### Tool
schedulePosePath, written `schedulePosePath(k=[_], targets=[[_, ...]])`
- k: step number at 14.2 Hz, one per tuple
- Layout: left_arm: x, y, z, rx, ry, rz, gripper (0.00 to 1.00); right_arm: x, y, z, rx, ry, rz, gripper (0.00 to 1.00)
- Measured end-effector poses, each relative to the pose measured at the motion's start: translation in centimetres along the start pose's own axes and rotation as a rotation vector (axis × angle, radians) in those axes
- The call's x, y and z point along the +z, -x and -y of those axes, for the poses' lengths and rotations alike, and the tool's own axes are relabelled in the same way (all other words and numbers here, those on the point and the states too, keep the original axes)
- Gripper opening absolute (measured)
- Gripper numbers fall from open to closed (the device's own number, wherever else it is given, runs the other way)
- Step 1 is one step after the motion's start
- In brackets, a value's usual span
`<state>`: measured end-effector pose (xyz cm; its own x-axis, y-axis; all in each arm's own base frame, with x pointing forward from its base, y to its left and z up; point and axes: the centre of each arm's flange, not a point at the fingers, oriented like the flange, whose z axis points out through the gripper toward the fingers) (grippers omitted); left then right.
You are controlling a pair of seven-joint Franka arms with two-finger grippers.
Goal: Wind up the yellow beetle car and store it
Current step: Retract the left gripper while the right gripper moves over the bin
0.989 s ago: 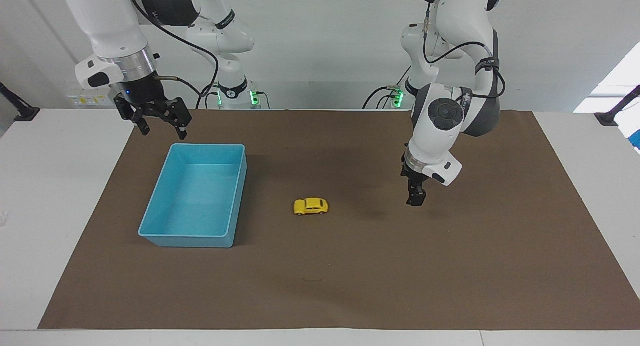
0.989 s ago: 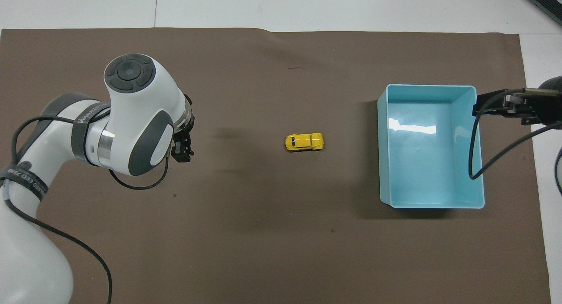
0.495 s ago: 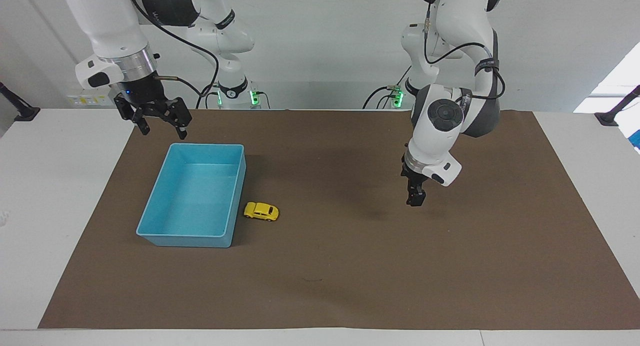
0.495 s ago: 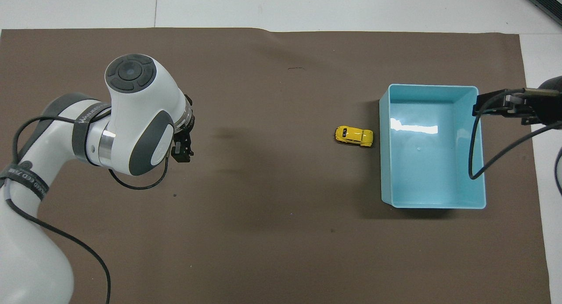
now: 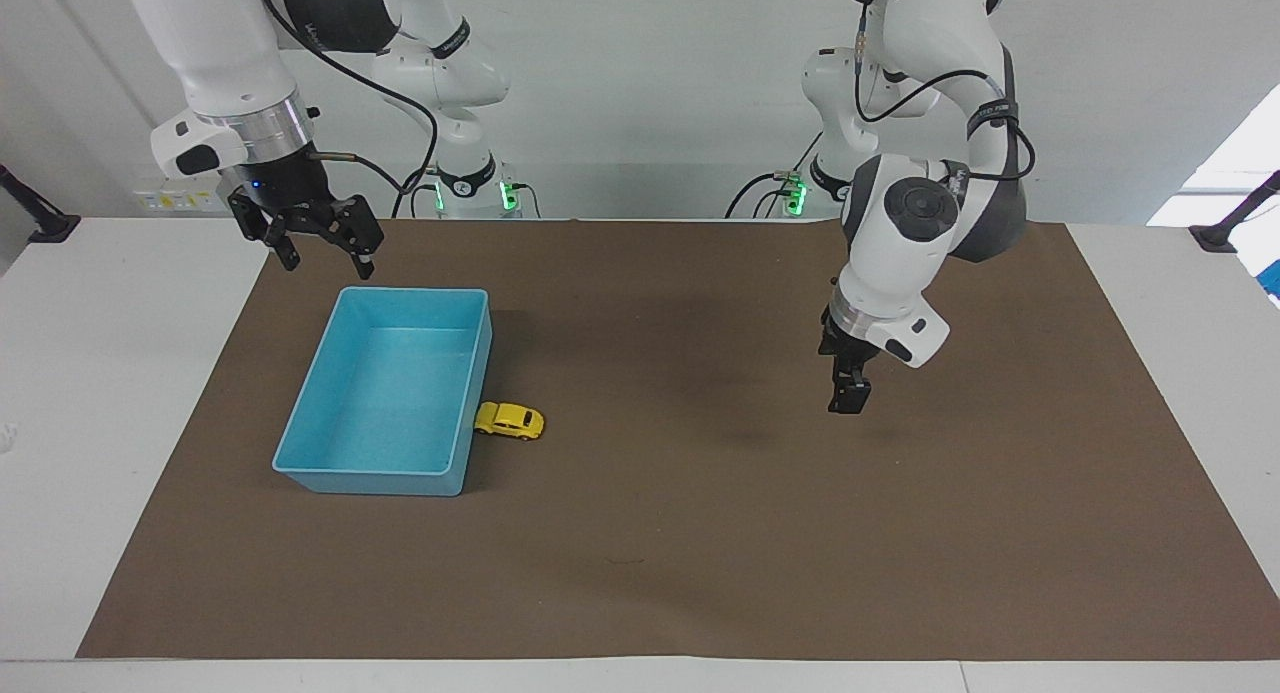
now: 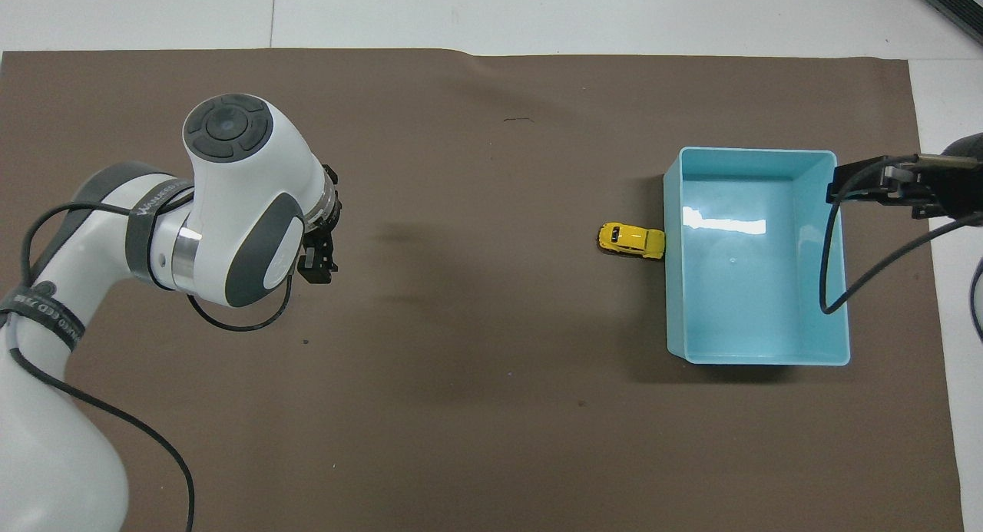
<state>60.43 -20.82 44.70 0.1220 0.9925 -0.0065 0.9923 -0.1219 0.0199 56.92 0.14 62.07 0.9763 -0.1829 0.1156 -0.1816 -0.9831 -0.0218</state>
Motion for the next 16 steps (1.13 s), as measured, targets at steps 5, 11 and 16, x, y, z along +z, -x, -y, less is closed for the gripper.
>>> schedulePosePath(k=[5, 11, 16], targets=[[-6.1, -3.6, 0.9, 0.232, 0.074, -0.003, 1.0, 0.0, 0.3, 1.3, -0.038, -0.004, 0.0, 1.0], [-7.8, -8.2, 1.7, 0.61, 0.042, -0.019, 1.0, 0.0, 1.0, 4.3, -0.35, -0.029, 0.0, 1.0], [-9.7, -12.4, 2.2, 0.935, 0.053, -0.039, 1.0, 1.1, 1.1, 6.1, -0.637, -0.038, 0.011, 1.0]])
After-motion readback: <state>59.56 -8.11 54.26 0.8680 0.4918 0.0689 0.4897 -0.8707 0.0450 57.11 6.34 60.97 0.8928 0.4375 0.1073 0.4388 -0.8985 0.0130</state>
